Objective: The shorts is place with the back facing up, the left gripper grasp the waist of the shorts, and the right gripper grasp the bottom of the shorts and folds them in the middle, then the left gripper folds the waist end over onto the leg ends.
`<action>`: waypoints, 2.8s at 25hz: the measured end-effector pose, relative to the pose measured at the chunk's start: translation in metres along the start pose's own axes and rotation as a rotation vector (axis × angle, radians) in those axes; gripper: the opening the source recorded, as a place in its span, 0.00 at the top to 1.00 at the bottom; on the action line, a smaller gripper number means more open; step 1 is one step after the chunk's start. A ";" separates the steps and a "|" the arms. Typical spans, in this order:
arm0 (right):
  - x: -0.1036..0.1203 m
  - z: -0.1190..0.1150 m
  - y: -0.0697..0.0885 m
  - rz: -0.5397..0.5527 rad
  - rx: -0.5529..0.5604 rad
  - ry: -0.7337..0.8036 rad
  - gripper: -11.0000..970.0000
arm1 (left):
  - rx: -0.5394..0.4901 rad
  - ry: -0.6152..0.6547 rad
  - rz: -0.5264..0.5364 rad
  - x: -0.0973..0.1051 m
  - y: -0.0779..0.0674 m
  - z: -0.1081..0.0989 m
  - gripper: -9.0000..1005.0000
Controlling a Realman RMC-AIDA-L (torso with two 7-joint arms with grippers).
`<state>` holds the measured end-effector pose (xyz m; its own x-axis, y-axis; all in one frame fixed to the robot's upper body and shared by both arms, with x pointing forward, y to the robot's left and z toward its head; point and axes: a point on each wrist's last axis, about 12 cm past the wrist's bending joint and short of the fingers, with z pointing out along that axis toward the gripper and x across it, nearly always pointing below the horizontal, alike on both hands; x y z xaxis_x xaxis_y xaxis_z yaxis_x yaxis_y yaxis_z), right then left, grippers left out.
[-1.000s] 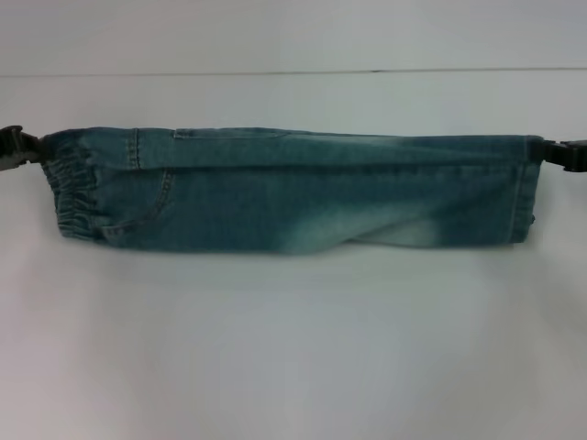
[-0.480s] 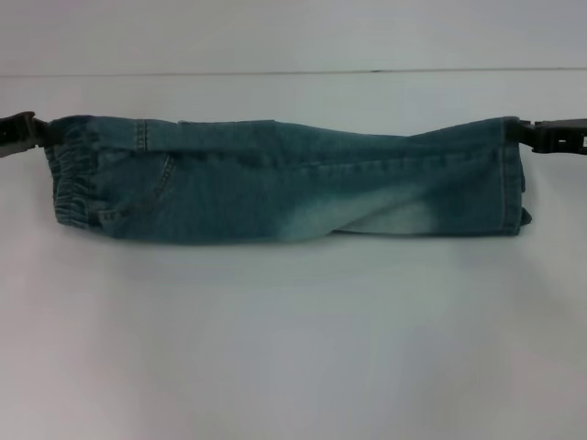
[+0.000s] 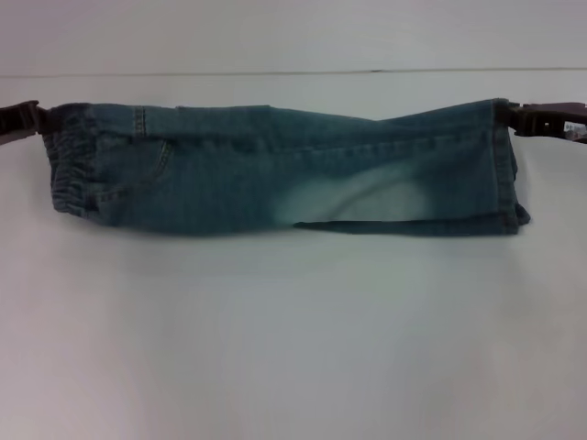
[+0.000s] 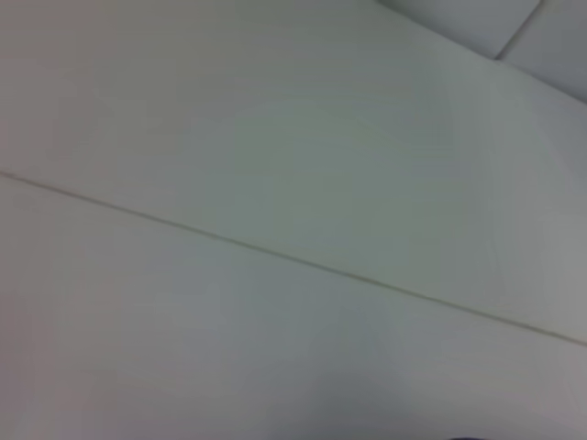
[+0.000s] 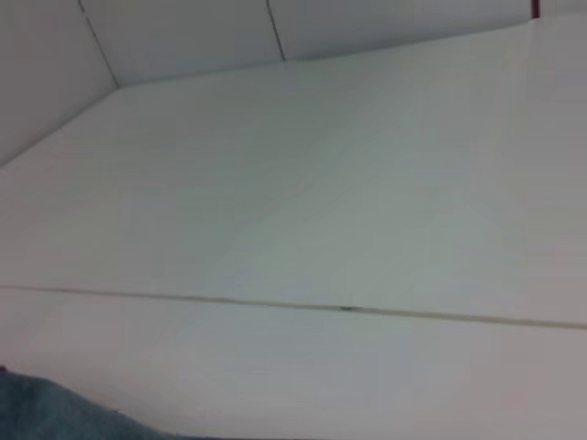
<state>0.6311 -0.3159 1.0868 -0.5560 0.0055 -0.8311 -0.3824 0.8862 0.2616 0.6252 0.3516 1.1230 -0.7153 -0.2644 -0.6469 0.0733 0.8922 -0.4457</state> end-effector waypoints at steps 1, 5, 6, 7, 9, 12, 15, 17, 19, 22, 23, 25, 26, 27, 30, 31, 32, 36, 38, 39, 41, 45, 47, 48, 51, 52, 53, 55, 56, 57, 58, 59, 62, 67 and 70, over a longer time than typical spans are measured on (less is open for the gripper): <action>0.000 0.001 0.001 0.001 -0.001 -0.005 0.96 | -0.001 -0.004 -0.001 0.000 0.000 0.000 0.93; 0.001 0.006 0.004 -0.007 0.011 0.005 0.96 | -0.011 -0.014 -0.006 0.001 0.001 0.003 0.93; 0.002 0.009 0.005 -0.015 0.014 0.013 0.96 | -0.014 -0.014 -0.005 0.002 0.000 0.004 0.93; 0.002 0.011 0.006 -0.023 0.017 0.020 0.95 | -0.016 -0.014 -0.002 0.002 0.000 0.005 0.93; 0.004 0.016 0.010 -0.037 0.022 0.037 0.94 | -0.024 -0.011 0.007 0.003 -0.001 0.007 0.93; 0.007 0.020 0.015 -0.053 0.024 0.063 0.93 | -0.027 -0.009 0.012 0.003 -0.001 0.009 0.92; 0.009 0.022 0.017 -0.065 0.019 0.075 0.92 | -0.024 -0.006 0.029 0.004 -0.004 0.011 0.92; 0.009 0.023 0.018 -0.058 0.014 0.077 0.91 | -0.017 -0.010 0.032 0.003 -0.005 0.011 0.92; 0.009 0.023 0.019 -0.052 0.013 0.082 0.90 | -0.013 -0.018 0.031 0.002 -0.006 0.011 0.92; 0.010 0.023 0.019 -0.050 0.013 0.091 0.85 | -0.020 -0.025 0.029 0.002 -0.004 0.011 0.85; 0.010 0.022 0.018 -0.049 0.015 0.092 0.81 | -0.022 -0.025 0.029 0.002 -0.004 0.011 0.81; 0.011 0.021 0.016 -0.044 0.018 0.092 0.74 | -0.024 -0.026 0.030 0.003 -0.003 0.010 0.75; 0.011 0.020 0.016 -0.040 0.019 0.091 0.70 | -0.025 -0.026 0.031 0.003 -0.002 0.010 0.71; 0.011 0.019 0.014 -0.036 0.021 0.092 0.66 | -0.025 -0.026 0.031 0.003 -0.002 0.010 0.67; 0.010 0.017 0.011 -0.026 0.024 0.093 0.52 | -0.023 -0.022 0.031 0.004 -0.002 0.009 0.53; 0.010 0.016 0.011 -0.023 0.021 0.094 0.47 | -0.023 -0.022 0.031 0.004 -0.002 0.009 0.48; 0.010 0.015 0.010 -0.019 0.020 0.095 0.42 | -0.022 -0.022 0.032 0.004 -0.001 0.008 0.46; 0.010 0.009 0.005 -0.001 0.018 0.097 0.25 | -0.014 -0.015 0.042 0.004 0.000 0.003 0.38; 0.010 0.004 0.002 0.010 0.010 0.089 0.17 | -0.002 -0.005 0.058 0.004 0.000 -0.002 0.33; 0.009 0.000 0.001 0.017 0.000 0.080 0.15 | 0.003 0.000 0.064 0.004 0.000 -0.004 0.31; 0.007 -0.009 0.000 0.029 -0.035 0.056 0.11 | 0.028 0.023 0.104 0.006 0.000 -0.011 0.27; -0.003 -0.031 0.005 0.016 -0.170 0.012 0.04 | 0.050 0.060 0.192 0.010 0.005 -0.028 0.14; -0.006 -0.043 0.014 -0.028 -0.284 0.013 0.03 | 0.046 0.066 0.235 0.013 0.009 -0.035 0.07; -0.006 -0.048 0.020 -0.055 -0.349 0.019 0.03 | 0.041 0.071 0.262 0.016 0.013 -0.040 0.07; -0.003 -0.059 0.036 -0.126 -0.514 0.053 0.03 | 0.024 0.076 0.310 0.023 0.021 -0.047 0.06; -0.001 -0.061 0.041 -0.143 -0.556 0.072 0.03 | 0.020 0.079 0.331 0.026 0.023 -0.048 0.06; 0.000 -0.061 0.045 -0.156 -0.585 0.088 0.03 | 0.019 0.080 0.341 0.026 0.024 -0.048 0.06; 0.005 -0.059 0.053 -0.173 -0.627 0.119 0.03 | 0.015 0.082 0.373 0.029 0.026 -0.049 0.06; 0.008 -0.057 0.056 -0.178 -0.643 0.133 0.03 | 0.015 0.086 0.395 0.030 0.026 -0.048 0.06; 0.010 -0.055 0.060 -0.181 -0.657 0.143 0.03 | 0.014 0.093 0.424 0.032 0.026 -0.047 0.06; 0.013 -0.053 0.064 -0.185 -0.672 0.154 0.03 | 0.010 0.102 0.447 0.034 0.025 -0.046 0.06; 0.015 -0.051 0.068 -0.188 -0.686 0.158 0.03 | 0.006 0.109 0.462 0.034 0.025 -0.044 0.06; 0.021 -0.046 0.078 -0.194 -0.713 0.148 0.03 | -0.017 0.141 0.515 0.036 0.022 -0.035 0.07; 0.030 -0.039 0.086 -0.177 -0.722 0.132 0.03 | -0.042 0.192 0.587 0.040 0.013 -0.019 0.07; 0.034 -0.036 0.087 -0.165 -0.721 0.132 0.03 | -0.062 0.198 0.614 0.041 0.009 -0.012 0.08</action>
<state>0.5524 -0.2558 1.0995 -0.5163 -0.1968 -0.8335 -0.8317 0.3471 0.4333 0.5887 0.3530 1.1002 -0.6708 0.3684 -0.6436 0.4740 0.8805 0.0099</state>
